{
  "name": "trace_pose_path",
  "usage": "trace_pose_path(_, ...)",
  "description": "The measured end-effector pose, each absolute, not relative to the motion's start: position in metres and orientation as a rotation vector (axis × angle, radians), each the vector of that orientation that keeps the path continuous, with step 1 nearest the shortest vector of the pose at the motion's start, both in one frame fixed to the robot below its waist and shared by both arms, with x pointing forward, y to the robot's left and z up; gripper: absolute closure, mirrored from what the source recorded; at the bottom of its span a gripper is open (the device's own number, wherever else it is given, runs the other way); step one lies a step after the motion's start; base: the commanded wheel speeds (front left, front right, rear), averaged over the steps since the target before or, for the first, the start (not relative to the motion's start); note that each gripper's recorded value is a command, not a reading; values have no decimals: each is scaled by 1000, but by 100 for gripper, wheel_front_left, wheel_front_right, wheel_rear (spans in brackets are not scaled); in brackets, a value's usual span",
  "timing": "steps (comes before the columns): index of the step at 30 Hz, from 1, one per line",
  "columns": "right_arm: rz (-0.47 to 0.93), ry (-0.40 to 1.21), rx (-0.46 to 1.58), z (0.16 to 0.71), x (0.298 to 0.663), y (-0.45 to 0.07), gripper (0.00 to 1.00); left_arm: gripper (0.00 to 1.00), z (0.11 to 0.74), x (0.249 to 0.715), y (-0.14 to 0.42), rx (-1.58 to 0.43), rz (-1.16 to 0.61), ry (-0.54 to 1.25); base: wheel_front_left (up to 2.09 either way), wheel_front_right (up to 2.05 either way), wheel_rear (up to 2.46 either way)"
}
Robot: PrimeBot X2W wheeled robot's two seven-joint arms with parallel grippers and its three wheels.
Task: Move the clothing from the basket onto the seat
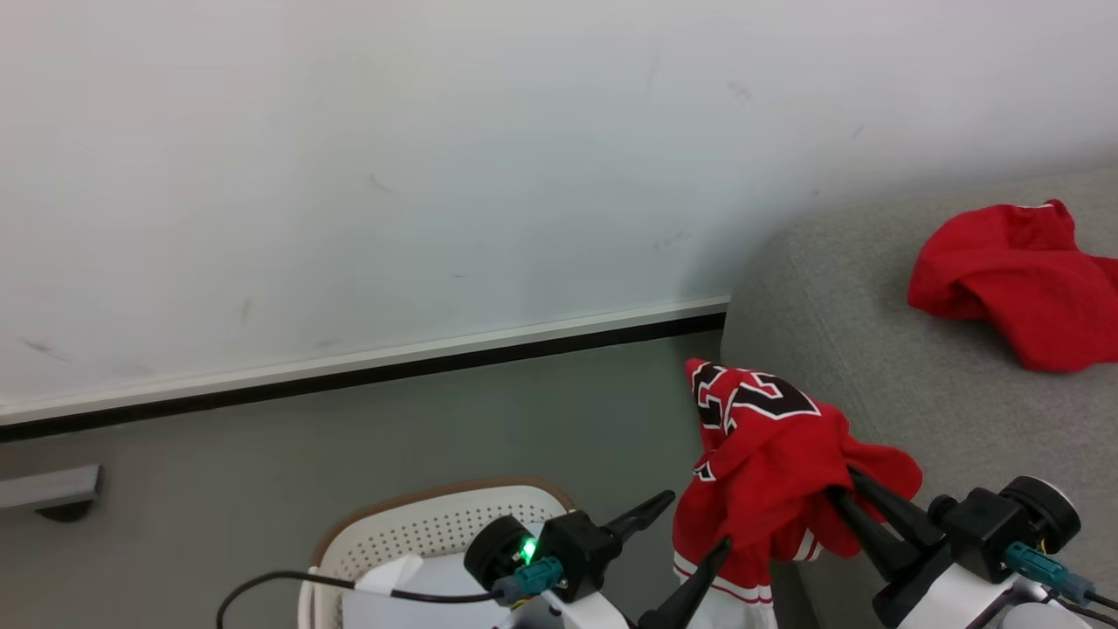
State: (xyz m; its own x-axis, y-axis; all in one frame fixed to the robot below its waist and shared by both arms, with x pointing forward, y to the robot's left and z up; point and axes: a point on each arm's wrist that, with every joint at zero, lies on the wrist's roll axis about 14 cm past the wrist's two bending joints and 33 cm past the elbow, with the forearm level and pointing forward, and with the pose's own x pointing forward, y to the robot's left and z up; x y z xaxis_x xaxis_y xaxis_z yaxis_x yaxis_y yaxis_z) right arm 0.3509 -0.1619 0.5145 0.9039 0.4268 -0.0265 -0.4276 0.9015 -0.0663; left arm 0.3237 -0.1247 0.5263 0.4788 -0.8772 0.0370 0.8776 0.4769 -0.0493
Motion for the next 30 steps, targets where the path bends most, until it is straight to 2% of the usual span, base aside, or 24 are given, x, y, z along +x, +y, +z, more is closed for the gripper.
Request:
trace_pose_path(8, 306, 11, -46, 514, 346, -201, 100, 0, 522, 324, -145, -80, -1132, 5, 0, 0, 0)
trace_pose_path(14, 176, -28, -50, 526, 364, -240, 100, 0, 517, 338, -152, -96, -1150, 14, 0, 0, 0)
trace_pose_path(26, -148, -241, -140, 601, 451, -355, 100, 0, 470, 402, -135, -112, -1084, 88, 0, 0, 0)
trace_pose_path(30, -281, -300, -166, 633, 478, -408, 100, 0, 452, 424, -122, -133, -1022, 111, 0, 0, 0)
